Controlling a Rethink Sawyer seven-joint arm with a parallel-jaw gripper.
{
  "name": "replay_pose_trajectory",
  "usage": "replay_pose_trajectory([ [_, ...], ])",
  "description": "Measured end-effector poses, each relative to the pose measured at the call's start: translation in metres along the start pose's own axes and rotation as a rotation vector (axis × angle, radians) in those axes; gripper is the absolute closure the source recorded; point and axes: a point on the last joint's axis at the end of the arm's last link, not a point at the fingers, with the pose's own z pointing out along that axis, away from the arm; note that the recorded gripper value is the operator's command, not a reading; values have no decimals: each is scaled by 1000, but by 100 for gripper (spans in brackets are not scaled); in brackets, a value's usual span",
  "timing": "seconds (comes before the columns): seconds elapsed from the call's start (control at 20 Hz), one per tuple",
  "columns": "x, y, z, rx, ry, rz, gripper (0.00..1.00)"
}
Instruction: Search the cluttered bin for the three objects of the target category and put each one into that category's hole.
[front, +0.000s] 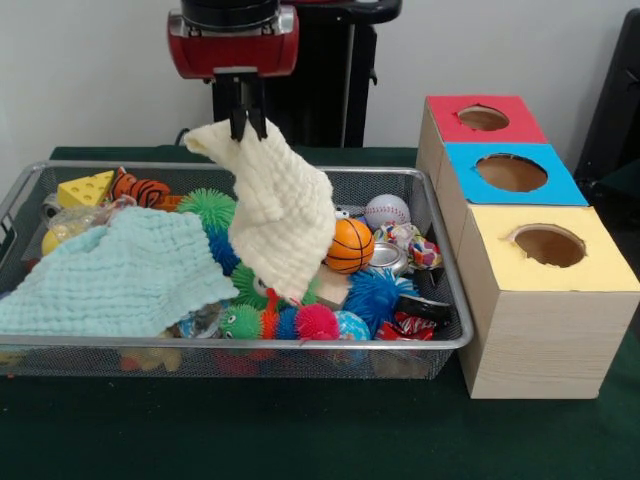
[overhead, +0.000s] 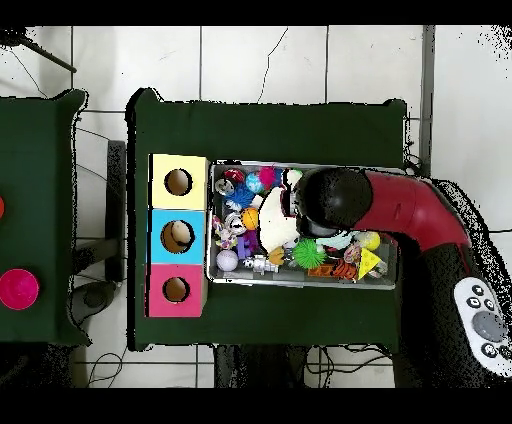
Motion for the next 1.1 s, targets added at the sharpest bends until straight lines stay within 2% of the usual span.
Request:
replay_pose_trajectory([
  [0.1, -5, -4, -9, 0, 20, -1, 100],
  [0.15, -10, -9, -21, -1, 45, 2, 100],
  [0.25, -12, -13, -26, 0, 54, 4, 100],
  [0.35, -17, -23, -42, 6, 70, 10, 100],
  [0.55, -24, -36, -56, 20, 57, 12, 100],
  [0.65, -29, -45, -66, 29, 33, 16, 100],
  [1.1, -29, -62, -72, 28, 11, 32, 100],
])
